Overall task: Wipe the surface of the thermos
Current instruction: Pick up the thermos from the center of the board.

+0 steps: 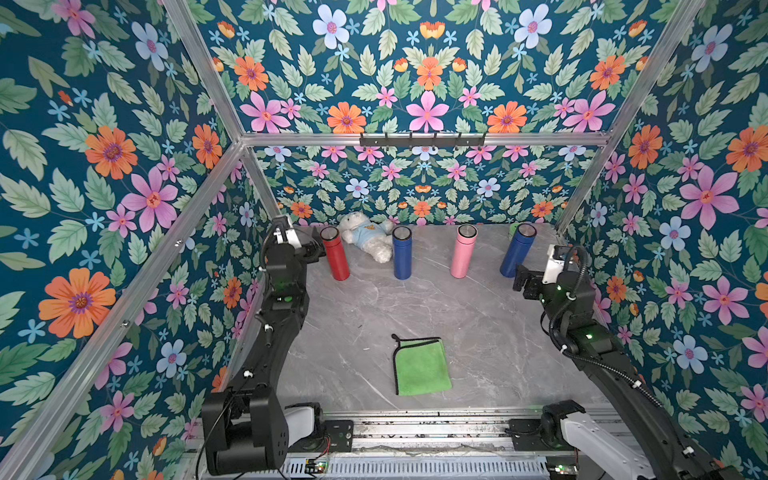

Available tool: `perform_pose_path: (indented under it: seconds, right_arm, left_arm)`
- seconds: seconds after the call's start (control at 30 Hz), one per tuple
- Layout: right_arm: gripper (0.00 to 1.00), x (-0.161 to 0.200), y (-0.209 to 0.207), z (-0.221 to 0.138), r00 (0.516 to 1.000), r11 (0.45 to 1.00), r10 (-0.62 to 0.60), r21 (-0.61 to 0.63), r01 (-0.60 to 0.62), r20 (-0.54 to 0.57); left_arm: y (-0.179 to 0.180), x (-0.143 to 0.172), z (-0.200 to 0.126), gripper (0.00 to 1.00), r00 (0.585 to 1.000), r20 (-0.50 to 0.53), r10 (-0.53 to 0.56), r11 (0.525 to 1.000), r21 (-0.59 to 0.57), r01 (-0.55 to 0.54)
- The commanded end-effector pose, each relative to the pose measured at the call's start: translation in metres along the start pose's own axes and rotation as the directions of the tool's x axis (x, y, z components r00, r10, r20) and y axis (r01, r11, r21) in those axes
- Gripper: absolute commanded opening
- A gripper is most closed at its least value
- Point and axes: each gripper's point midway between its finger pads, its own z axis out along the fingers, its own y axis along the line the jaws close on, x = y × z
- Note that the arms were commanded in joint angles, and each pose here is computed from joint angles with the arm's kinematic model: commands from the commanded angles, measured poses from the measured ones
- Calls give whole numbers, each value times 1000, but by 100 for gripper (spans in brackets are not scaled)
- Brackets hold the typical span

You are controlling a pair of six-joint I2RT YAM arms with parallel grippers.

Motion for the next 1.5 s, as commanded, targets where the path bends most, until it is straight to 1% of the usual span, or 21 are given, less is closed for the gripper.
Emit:
perform_pose_path:
  seconds: [0.0, 0.1, 0.2, 0.3, 0.43, 0.53, 0.6, 0.83, 1.03, 1.27, 1.4, 1.47]
  right_arm:
    - [99, 35, 17, -3, 982, 998, -61, 11, 64, -180]
    - [99, 46, 55, -5, 960, 992, -124, -60, 112, -253]
    - [99, 64, 94, -9, 931, 981, -171, -146, 130, -322]
    - [99, 82, 130, -17, 899, 965, -207, -234, 122, -385]
    - [99, 103, 170, -33, 857, 938, -276, -315, 143, -435]
    - [99, 117, 191, -45, 827, 920, -319, -361, 153, -462]
    - [99, 128, 200, -52, 808, 911, -341, -380, 159, -480]
    - [99, 160, 213, -64, 759, 903, -362, -406, 141, -541]
    - [99, 166, 212, -66, 746, 905, -364, -401, 142, -558]
    - [99, 171, 210, -65, 733, 905, -375, -394, 159, -567]
    - [99, 174, 209, -64, 727, 908, -373, -389, 157, -577]
    - [99, 175, 209, -66, 724, 907, -373, -391, 155, -580]
  left_arm:
    - [-18, 11, 18, 99, 987, -163, 5, 997, 78, 8]
    - [-32, 5, 39, 99, 975, -223, 24, 991, 135, 6]
    - [-43, 12, 59, 99, 954, -295, 46, 986, 167, 4]
    - [-46, 30, 78, 99, 916, -396, 69, 987, 159, -6]
    - [-45, 65, 96, 99, 851, -516, 98, 990, 134, -33]
    - [-52, 85, 100, 99, 821, -559, 115, 988, 154, -34]
    - [-58, 92, 100, 99, 809, -574, 127, 985, 167, -37]
    - [-70, 112, 100, 96, 765, -623, 163, 978, 204, -42]
    - [-64, 134, 101, 93, 708, -683, 177, 981, 181, -71]
    - [-60, 149, 98, 86, 684, -706, 183, 981, 177, -80]
    - [-62, 155, 94, 77, 673, -717, 184, 980, 188, -68]
    - [-62, 154, 91, 73, 674, -715, 184, 980, 190, -65]
